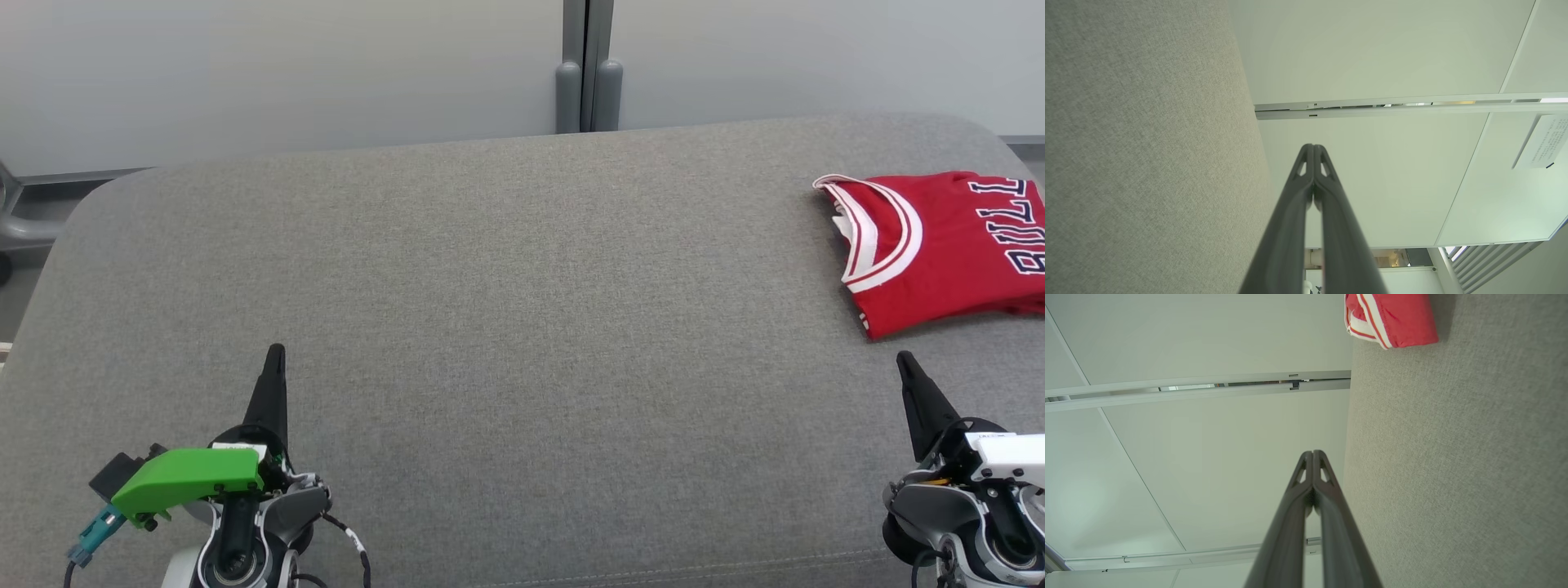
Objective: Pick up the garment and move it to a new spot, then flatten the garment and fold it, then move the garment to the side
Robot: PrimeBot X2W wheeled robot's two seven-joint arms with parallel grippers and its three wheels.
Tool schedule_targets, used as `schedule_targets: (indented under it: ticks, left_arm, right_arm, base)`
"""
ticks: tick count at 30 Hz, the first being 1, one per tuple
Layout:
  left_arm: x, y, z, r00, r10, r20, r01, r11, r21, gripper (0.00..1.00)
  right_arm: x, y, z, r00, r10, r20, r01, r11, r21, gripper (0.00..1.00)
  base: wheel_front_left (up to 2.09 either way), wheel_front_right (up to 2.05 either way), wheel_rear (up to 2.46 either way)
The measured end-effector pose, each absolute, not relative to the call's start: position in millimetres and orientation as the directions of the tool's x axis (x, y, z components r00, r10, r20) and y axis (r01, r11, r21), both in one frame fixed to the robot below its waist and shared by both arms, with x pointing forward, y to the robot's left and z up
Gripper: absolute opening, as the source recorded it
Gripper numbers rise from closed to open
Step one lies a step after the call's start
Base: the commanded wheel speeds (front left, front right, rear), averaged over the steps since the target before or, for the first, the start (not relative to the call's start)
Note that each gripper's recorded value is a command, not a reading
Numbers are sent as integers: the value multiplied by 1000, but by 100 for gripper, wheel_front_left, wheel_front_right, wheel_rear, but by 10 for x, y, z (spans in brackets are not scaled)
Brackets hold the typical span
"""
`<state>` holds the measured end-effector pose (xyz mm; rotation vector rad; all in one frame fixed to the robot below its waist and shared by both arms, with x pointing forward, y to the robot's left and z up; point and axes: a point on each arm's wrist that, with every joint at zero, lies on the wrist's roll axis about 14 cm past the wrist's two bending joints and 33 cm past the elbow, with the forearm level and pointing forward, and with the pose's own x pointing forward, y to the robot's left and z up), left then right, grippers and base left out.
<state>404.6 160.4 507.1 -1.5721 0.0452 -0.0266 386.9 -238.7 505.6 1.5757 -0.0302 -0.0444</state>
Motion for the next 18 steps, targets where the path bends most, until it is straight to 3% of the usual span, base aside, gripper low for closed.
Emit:
schedule_targets:
  ticks: [18]
  left_arm:
    - [4046, 1604, 5071, 999, -46, -12, -12, -1, -1000, 0]
  right_arm:
    - [3869, -2387, 5056, 999, -47, -9, 9, -5, 1000, 0]
  base:
    - [0, 0, 0]
